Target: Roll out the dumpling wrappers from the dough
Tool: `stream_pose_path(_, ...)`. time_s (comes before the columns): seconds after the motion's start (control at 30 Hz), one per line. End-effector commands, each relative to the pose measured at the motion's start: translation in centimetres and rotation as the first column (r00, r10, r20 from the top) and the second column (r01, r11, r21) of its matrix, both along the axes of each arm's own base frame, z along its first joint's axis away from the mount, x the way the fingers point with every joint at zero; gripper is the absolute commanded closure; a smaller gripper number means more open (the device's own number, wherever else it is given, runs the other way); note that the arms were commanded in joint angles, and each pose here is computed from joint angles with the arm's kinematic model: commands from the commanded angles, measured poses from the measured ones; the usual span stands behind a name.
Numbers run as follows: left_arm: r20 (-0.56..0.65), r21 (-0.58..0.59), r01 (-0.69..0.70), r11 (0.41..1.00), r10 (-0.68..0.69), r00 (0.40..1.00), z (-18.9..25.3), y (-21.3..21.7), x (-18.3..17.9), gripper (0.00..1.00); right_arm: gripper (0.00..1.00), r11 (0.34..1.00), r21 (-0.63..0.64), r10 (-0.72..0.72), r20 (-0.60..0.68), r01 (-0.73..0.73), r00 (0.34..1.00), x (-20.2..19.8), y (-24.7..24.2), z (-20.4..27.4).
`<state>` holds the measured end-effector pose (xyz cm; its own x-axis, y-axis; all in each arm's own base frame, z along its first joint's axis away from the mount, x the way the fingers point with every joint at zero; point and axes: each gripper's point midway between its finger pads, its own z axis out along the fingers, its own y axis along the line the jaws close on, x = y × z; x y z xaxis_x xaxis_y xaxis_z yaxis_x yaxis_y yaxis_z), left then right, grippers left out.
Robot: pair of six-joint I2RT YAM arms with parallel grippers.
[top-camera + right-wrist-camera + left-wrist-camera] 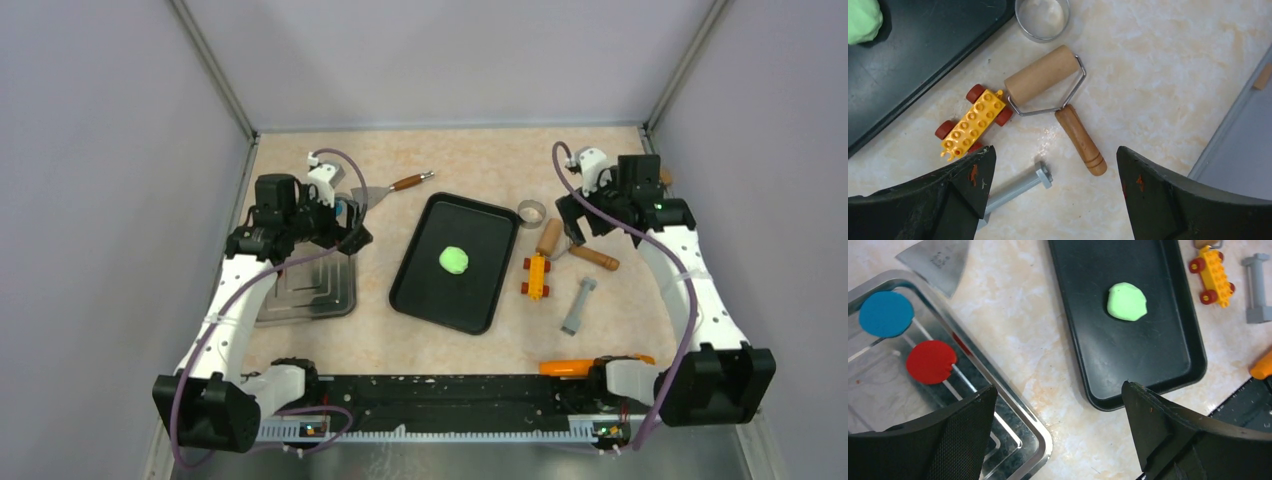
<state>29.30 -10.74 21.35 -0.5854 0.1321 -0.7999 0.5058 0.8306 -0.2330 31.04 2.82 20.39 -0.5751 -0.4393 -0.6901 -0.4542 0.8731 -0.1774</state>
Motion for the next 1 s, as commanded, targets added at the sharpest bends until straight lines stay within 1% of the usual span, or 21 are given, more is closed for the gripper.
stream_pose_path(0.0,0.067,-0.057,0.120,0.991,-0.116,0.991,2.4,-1.8,-0.5,0.02,0.08,0.973,-0.049,0.221,-0.060,-0.224,0.973,0.8,1.1,-1.2)
stream_pose_path(0.13,0.075,-0.072,0.139,0.988,-0.134,0.988,2.8,-2.1,-0.7,0.02,0.09,0.951,0.006,0.306,-0.196,-0.311,0.932,1.3,1.2,-3.8)
stream_pose_path(0.27,0.081,-0.075,0.140,0.987,-0.134,0.988,3.1,-2.2,-0.9,0.01,0.10,0.920,0.009,0.380,-0.259,-0.391,0.888,2.1,0.0,-5.4)
stream_pose_path(0.37,0.085,-0.073,0.138,0.988,-0.132,0.988,3.3,-2.1,-0.9,0.01,0.19,0.887,-0.040,0.429,-0.302,-0.461,0.851,2.6,-1.4,-7.0)
stream_pose_path(0.47,0.090,-0.071,0.148,0.986,-0.141,0.986,3.5,-2.1,-1.2,0.03,0.31,0.849,-0.060,0.467,-0.379,-0.525,0.799,2.4,-2.5,-9.2)
stream_pose_path(0.53,0.086,-0.067,0.152,0.986,-0.146,0.986,3.6,-2.1,-1.4,0.03,0.33,0.832,-0.063,0.476,-0.431,-0.551,0.767,2.2,-3.1,-10.4)
stream_pose_path(0.6,0.085,-0.064,0.156,0.986,-0.150,0.985,3.6,-2.1,-1.6,0.03,0.37,0.827,-0.090,0.460,-0.459,-0.555,0.760,2.4,-3.9,-11.5)
stream_pose_path(0.67,0.081,-0.066,0.158,0.985,-0.152,0.985,3.4,-2.1,-1.8,0.03,0.40,0.819,-0.124,0.453,-0.460,-0.560,0.764,2.9,-4.4,-12.4)
stream_pose_path(0.83,0.091,-0.055,0.126,0.991,-0.121,0.989,3.5,-1.7,-1.7,0.03,0.41,0.811,-0.175,0.423,-0.484,-0.559,0.766,2.7,-5.5,-14.8)
stream_pose_path(0.97,0.101,-0.047,0.118,0.992,-0.112,0.989,3.7,-1.4,-1.5,0.03,0.45,0.809,-0.199,0.399,-0.505,-0.553,0.765,1.9,-6.2,-16.8)
